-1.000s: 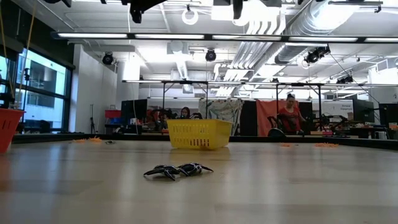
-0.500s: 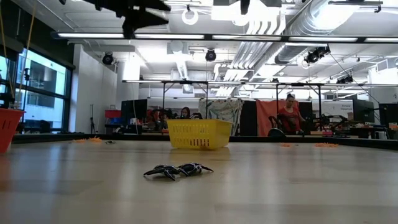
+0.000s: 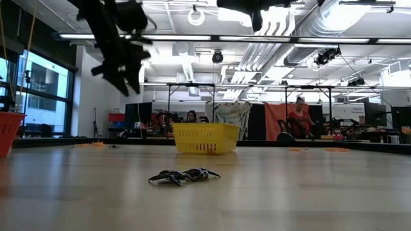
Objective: Sort Halloween decoration
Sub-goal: Put the top black spider toy into the green bin
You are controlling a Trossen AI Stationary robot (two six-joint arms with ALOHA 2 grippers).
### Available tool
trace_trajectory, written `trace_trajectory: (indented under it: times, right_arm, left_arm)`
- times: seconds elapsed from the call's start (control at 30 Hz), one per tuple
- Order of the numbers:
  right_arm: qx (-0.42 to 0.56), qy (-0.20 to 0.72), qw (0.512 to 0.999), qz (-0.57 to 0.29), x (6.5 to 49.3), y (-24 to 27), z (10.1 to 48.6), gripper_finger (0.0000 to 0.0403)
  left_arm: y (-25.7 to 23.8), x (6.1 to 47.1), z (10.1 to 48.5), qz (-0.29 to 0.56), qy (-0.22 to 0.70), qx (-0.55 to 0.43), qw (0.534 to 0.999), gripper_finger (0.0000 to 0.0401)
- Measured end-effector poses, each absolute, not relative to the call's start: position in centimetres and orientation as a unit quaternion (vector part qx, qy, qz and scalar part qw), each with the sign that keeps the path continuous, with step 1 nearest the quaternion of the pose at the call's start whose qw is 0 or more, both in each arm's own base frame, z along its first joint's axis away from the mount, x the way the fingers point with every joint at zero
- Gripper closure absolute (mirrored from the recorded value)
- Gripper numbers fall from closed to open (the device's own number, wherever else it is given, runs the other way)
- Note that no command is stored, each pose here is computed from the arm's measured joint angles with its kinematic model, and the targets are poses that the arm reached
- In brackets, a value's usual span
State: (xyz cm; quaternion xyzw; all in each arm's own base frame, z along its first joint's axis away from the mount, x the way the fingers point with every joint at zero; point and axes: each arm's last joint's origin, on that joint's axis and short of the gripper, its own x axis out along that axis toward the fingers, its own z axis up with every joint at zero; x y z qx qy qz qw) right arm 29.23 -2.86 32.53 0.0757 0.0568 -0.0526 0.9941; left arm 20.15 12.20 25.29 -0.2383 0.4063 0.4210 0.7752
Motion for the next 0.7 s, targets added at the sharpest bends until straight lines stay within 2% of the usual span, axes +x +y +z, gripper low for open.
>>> trace_trajectory:
  times: [0.4, 0.7]
  right_arm:
    - [0.082, 0.096, 0.991, -0.038, 29.2, -1.7, 31.8, 0.0403]
    - [0.093, 0.112, 0.989, -0.028, 29.2, -1.0, 31.5, 0.0403]
  left_arm:
    - [14.2, 22.3, 17.7, 0.409, 0.552, -0.305, 0.66, 0.0198]
    - [15.5, 22.7, 14.8, 0.424, 0.573, -0.321, 0.624, 0.0197]
